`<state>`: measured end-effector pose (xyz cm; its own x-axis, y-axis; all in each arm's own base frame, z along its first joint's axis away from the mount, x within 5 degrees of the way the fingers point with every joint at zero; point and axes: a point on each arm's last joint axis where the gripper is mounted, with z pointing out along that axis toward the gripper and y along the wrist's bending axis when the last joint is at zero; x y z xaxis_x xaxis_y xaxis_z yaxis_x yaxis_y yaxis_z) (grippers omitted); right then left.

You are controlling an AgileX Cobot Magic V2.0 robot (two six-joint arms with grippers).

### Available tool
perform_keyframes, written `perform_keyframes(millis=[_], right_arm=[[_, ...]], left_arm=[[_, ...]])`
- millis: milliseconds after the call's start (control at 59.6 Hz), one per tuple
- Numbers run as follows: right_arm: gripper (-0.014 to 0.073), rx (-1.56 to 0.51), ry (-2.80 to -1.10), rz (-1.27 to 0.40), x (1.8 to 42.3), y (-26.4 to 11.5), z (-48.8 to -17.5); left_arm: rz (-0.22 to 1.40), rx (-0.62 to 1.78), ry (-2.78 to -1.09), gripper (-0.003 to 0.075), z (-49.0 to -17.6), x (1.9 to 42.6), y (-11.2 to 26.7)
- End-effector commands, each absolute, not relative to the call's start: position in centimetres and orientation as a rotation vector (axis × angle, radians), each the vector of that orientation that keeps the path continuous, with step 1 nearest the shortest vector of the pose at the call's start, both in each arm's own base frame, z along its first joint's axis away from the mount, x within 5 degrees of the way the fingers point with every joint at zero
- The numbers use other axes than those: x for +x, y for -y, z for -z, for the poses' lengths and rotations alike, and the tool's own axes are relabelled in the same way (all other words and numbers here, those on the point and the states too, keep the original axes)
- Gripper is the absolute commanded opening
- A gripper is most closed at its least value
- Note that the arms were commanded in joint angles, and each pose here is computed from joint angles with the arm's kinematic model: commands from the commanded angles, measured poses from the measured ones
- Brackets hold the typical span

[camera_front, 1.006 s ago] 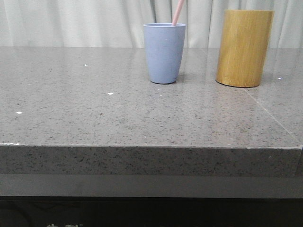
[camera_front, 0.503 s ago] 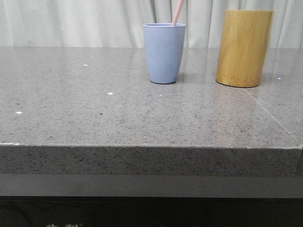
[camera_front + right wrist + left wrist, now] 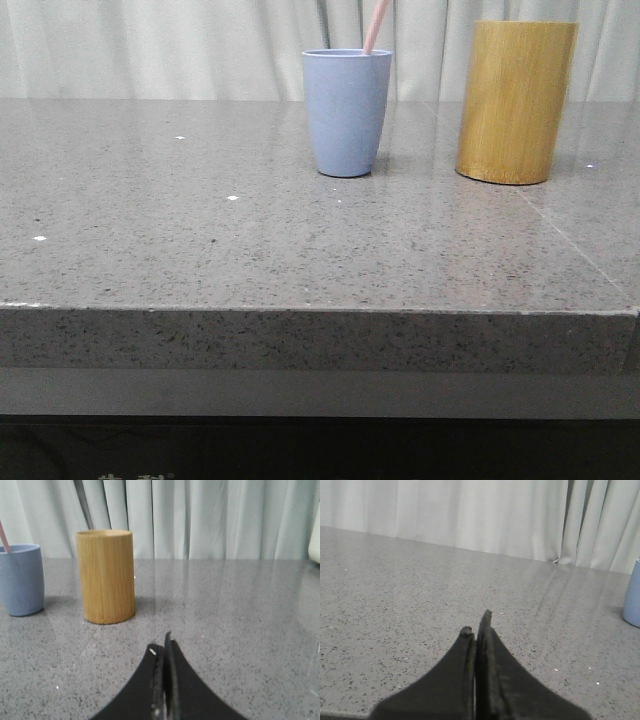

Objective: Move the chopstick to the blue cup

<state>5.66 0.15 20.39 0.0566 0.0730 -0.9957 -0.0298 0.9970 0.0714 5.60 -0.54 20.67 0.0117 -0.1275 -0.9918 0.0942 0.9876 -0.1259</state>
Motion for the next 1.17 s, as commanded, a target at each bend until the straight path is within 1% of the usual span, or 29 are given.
perform_keyframes(millis=[0,201,352,1157], right_arm=[[-0.0118,0.053,-1.433,-0.069,5.42,-0.02,-21.09],[-0.0118,0.057,-1.43,-0.063,5.41,0.02,-21.11],[-0.0118,0.057,-1.389,-0.062,5.35,0.03,-21.49],[-0.0118,0.057,-1.393,-0.062,5.36,0.03,-21.45]], left_arm=[[0.183,-0.032,-1.461,-0.0019,-21.08,5.44,0.49],[0.183,-0.032,-1.461,-0.0019,-21.08,5.44,0.49],[0.183,-0.032,-1.461,-0.0019,-21.08,5.44,0.49],[0.183,-0.032,-1.461,-0.0019,-21.08,5.44,0.49]])
